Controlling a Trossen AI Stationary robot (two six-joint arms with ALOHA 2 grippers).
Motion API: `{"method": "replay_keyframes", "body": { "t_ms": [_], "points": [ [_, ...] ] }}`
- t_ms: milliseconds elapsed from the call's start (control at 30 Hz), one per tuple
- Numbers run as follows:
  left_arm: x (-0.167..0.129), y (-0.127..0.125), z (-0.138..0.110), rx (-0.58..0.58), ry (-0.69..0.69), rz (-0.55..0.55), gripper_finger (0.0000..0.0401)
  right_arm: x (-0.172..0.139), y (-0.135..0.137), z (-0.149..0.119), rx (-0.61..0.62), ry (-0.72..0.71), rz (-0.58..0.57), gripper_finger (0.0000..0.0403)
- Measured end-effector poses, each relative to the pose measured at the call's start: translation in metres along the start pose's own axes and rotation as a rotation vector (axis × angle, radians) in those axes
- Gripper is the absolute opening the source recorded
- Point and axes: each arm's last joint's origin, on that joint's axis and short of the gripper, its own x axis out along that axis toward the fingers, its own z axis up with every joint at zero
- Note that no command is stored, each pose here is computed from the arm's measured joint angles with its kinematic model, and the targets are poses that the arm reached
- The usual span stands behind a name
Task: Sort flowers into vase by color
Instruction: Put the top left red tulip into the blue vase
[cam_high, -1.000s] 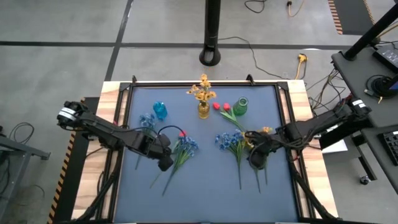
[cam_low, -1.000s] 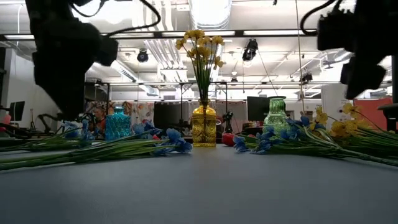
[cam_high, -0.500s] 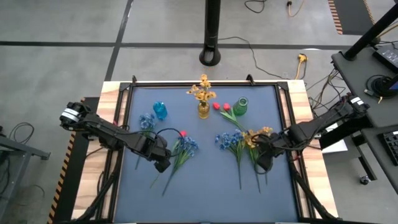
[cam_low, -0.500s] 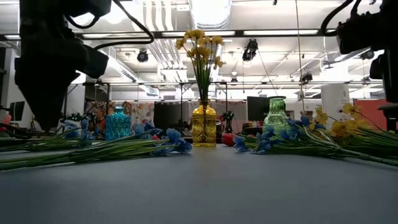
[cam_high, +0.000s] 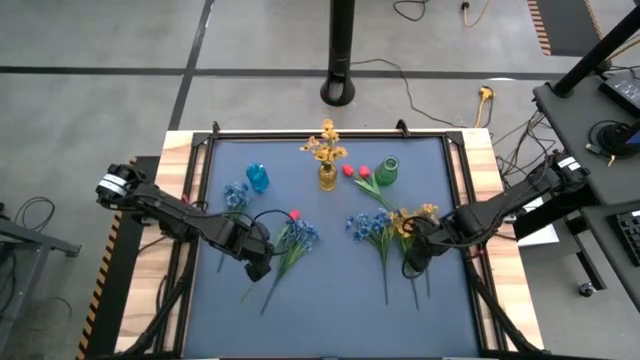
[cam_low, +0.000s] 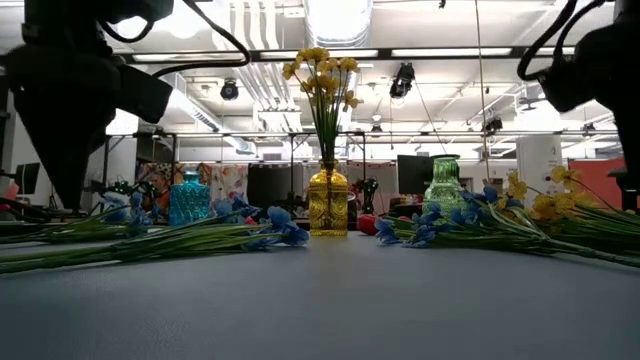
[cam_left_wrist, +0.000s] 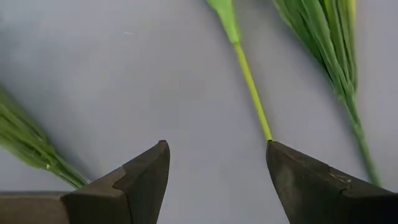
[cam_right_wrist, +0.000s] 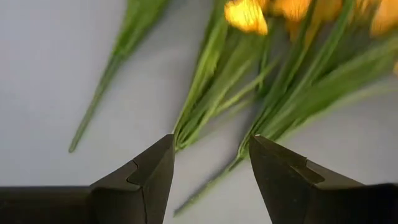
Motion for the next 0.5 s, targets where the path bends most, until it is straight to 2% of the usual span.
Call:
{"method": "replay_keyframes", "body": {
  "t_ms": [100,167,300,400,500],
  "points": [
    [0.000,0.000,0.000,0.088,-0.004,0.000,0.0249,0.005,0.002,-0.001,0.092,0.064,-0.016,0.0198],
    [0.000,0.000,0.001,0.130,-0.011,0.000,0.0249,0.009,0.004,-0.004,0.109,0.115,-0.029,0.0198],
    [0.000,-0.002,0.002,0.064,-0.030,-0.011,0.0249,0.013,0.006,-0.010,0.068,0.158,-0.047,0.0198],
    [0.000,-0.005,0.003,0.021,-0.071,-0.024,0.0249,0.013,0.006,-0.011,0.033,0.135,-0.056,0.0198],
    [-0.001,-0.009,0.005,0.078,-0.139,-0.037,0.0249,0.013,0.005,-0.011,0.007,0.096,-0.062,0.0198]
  ]
}}
